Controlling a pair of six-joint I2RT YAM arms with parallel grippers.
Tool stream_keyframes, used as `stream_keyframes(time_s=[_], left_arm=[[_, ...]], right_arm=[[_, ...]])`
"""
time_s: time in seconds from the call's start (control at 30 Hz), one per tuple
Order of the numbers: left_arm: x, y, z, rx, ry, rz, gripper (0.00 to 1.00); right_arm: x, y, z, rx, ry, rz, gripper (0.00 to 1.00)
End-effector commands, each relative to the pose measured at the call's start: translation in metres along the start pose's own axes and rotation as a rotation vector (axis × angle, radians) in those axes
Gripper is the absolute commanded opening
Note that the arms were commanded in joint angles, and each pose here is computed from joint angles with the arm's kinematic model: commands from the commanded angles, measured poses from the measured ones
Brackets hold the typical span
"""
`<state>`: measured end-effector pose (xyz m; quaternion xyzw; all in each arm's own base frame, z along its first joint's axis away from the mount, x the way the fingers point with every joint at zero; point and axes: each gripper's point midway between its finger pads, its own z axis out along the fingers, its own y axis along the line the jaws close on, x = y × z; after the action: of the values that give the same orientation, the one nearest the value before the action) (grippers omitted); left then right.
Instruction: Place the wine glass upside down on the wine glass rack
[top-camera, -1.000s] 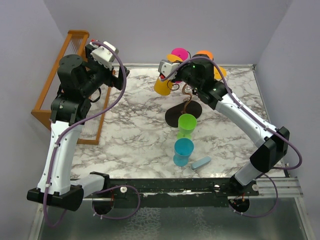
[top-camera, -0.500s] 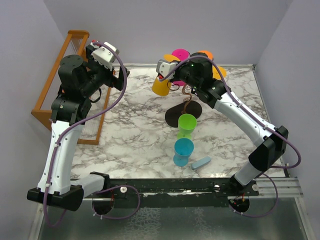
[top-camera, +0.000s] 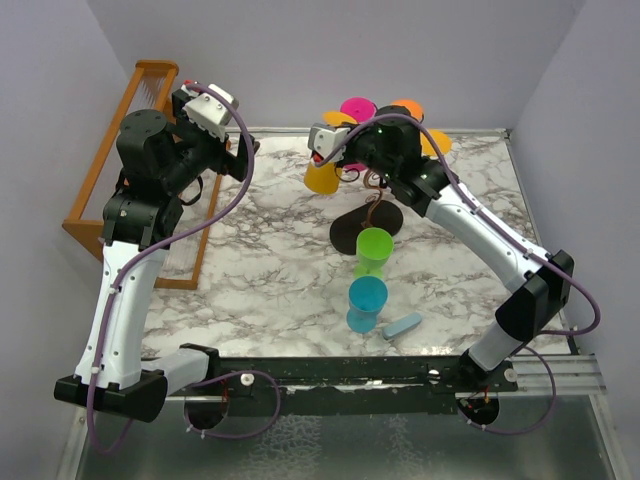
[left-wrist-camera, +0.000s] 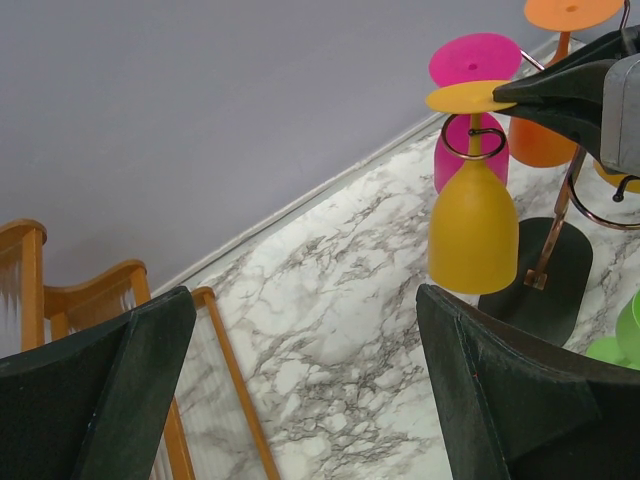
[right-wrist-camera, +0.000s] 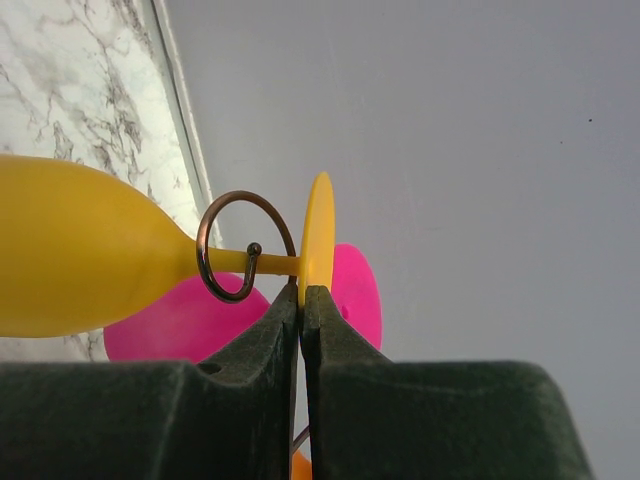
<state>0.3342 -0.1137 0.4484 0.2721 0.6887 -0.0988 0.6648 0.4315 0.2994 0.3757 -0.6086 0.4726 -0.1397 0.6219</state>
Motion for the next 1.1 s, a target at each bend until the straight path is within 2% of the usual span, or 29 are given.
stream_keyframes(time_s=[0.0, 0.63, 1.07], left_arm=[[-0.006, -0.001, -0.002, 0.009, -0.024, 0.016, 0.95], [-0.007, -0.001, -0.002, 0.012, -0.027, 0.018, 0.95], [-0.007, -0.002, -0.003, 0.017, -0.028, 0.018, 0.95]], right_arm=[[-0.017, -0.009, 0.003, 0.02, -0.042, -0.035, 0.06], [-0.019, -0.015, 0.008, 0.05, -0.023, -0.109, 0.1], [-0.026, -0.007, 0.008, -0.006, -0.063, -0.127, 0.09]])
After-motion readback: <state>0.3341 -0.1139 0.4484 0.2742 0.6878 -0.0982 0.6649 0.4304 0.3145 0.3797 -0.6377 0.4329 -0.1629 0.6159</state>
